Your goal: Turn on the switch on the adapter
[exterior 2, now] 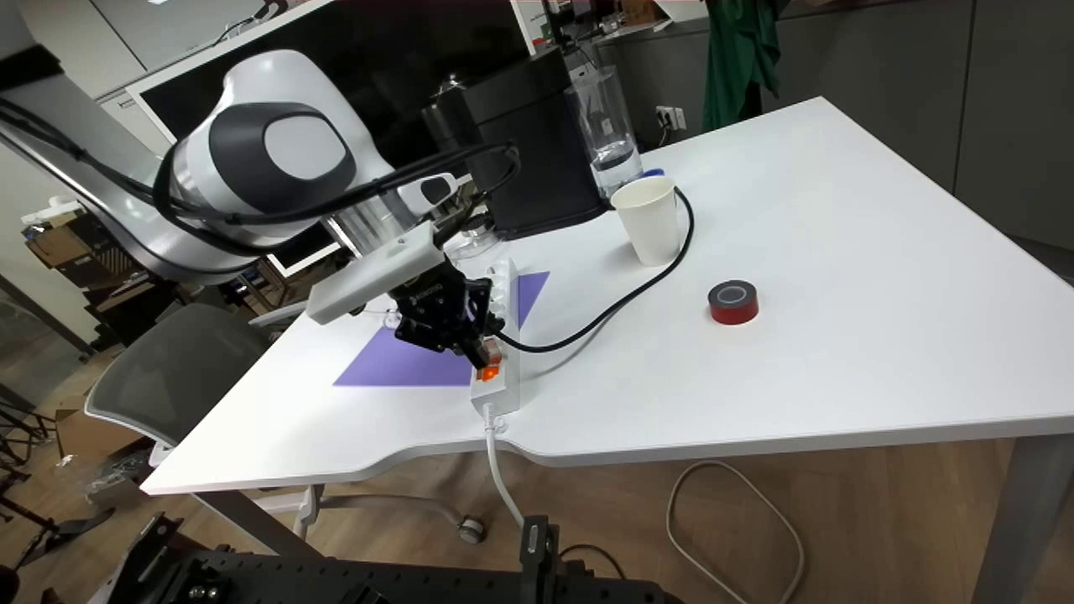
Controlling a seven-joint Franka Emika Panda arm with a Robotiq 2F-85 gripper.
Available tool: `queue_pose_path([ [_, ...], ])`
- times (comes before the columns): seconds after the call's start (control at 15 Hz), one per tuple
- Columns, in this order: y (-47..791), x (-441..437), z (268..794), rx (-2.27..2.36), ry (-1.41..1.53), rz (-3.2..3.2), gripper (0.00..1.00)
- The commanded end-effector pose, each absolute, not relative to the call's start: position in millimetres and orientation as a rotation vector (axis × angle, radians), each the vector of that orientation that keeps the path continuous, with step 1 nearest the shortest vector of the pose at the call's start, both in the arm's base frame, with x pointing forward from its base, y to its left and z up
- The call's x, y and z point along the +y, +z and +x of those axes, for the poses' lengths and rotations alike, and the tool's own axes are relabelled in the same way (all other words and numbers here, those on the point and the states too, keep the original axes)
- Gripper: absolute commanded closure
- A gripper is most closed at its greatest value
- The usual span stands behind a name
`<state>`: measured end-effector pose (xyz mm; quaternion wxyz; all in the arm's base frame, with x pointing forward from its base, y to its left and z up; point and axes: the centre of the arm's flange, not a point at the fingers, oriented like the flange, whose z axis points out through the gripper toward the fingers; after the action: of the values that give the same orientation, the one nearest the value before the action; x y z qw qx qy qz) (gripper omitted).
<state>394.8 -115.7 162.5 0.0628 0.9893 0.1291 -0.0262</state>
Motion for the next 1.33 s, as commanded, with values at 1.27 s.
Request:
queue_pose_path([
  [1.27, 134, -89, 396, 0.218, -0.064, 2.890, 1.00],
])
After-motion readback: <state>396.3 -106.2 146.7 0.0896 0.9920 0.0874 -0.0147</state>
